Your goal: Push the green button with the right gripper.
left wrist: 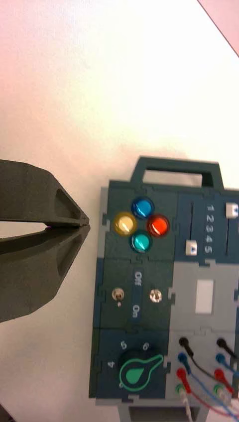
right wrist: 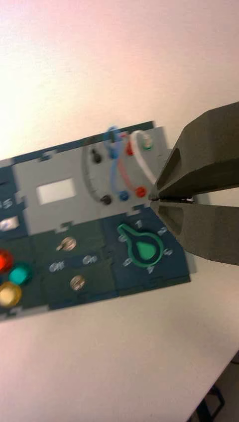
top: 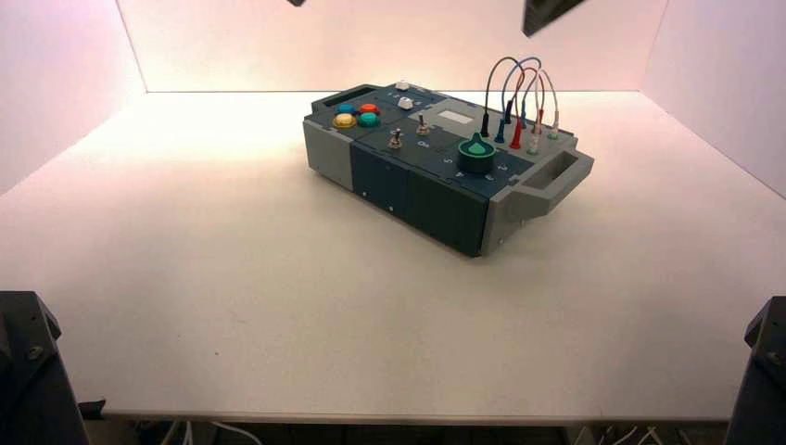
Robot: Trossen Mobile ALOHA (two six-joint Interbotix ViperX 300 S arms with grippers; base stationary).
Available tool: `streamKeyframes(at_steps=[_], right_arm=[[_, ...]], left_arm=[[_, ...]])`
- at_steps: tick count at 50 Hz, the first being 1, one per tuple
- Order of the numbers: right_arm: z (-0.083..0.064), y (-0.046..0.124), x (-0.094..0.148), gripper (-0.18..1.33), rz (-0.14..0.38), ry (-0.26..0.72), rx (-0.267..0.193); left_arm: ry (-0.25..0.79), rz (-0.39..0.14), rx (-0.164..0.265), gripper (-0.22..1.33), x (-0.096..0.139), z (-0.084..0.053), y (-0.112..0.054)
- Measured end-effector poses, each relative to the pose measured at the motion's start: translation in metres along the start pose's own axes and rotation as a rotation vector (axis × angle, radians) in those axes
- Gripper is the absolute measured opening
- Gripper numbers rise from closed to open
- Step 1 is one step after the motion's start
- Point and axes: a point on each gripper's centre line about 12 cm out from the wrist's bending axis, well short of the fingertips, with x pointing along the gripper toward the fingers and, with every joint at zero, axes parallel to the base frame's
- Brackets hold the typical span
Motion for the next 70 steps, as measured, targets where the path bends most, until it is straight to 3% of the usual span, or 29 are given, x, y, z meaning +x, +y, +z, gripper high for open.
streamKeyframes(at_steps=[12, 34, 41, 46, 53, 70], right_arm=[[0.028, 0.016, 0.008, -0.14, 0.034, 0.013, -0.088], [0.053, 0.022, 0.046, -0.14, 0.057, 0.05, -0.16], [0.063, 0.032, 0.063, -0.14, 0.069, 0.054, -0.193], [0.066, 0.037, 0.073, -0.14, 0.079, 0.069, -0.214], [0.075, 0.053, 0.094, -0.14, 0.099, 0.083, -0.255], [0.088, 0.065, 0.124, -0.14, 0.104, 0.067, -0.278]], left_arm=[[-0.034, 0.005, -0.042, -0.16, -0.023, 0.002, 0.01], [-0.079, 0.023, -0.054, -0.16, -0.054, 0.003, 0.015], [-0.074, 0.034, -0.072, -0.16, -0.063, 0.0, 0.024], [-0.067, 0.019, -0.051, -0.16, -0.067, 0.0, 0.024], [-0.105, -0.05, -0.001, -0.16, -0.079, 0.005, 0.013], [-0.113, -0.045, -0.022, -0.16, -0.081, 0.002, 0.021]])
